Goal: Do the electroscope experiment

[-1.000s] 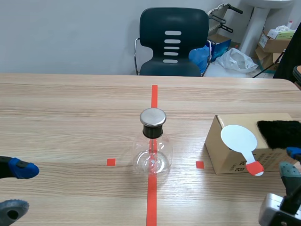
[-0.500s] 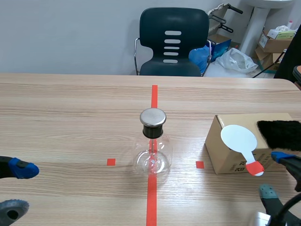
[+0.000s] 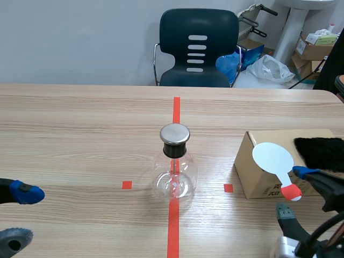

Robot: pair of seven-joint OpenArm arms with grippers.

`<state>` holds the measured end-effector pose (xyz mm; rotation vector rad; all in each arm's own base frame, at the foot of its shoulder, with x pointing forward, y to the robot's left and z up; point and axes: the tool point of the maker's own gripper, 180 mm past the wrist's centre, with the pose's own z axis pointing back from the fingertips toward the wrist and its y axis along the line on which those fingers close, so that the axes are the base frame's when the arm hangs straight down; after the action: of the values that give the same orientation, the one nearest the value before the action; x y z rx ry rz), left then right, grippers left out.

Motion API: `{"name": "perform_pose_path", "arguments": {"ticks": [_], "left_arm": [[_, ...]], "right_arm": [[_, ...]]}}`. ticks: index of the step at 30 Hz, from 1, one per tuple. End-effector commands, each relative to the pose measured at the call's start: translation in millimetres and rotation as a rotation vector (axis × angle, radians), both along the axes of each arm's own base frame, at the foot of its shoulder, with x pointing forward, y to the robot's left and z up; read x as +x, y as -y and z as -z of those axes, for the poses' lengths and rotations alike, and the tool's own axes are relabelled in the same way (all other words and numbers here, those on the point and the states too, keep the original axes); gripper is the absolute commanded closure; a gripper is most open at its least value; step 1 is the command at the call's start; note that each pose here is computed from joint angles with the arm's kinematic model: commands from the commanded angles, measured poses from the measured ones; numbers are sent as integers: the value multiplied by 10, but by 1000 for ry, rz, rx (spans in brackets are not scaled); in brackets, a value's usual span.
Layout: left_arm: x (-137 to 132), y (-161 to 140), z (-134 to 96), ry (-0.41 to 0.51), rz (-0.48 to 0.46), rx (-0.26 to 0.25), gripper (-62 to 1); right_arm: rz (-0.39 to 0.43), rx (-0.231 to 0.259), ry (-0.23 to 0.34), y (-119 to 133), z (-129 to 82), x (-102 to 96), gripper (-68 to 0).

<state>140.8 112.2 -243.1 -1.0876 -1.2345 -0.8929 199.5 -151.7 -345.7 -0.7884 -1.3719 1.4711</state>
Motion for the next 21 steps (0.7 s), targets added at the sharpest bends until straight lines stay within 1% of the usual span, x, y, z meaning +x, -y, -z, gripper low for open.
{"name": "perform_pose_path", "arguments": {"ticks": [1,6,10,13,17,19,21], "left_arm": [[21,3,-48,7,-4,-20,-315],[21,3,-48,7,-4,-20,-315],[21,3,-48,7,-4,-20,-315],[21,3,-48,7,-4,-20,-315],[21,3,-48,7,-4,-20,-315],[21,3,-48,7,-4,-20,-315],[21,3,-48,7,-4,-20,-315]], "right_arm": [[13,15,93,36,-209,112,-485],[25,31,110,48,-255,181,-485],[22,45,117,3,-267,189,-481],[9,47,117,-20,-269,178,-442],[17,46,116,-7,-267,183,-390],[22,45,116,2,-265,187,-337],[31,44,115,18,-263,192,-266]]}}
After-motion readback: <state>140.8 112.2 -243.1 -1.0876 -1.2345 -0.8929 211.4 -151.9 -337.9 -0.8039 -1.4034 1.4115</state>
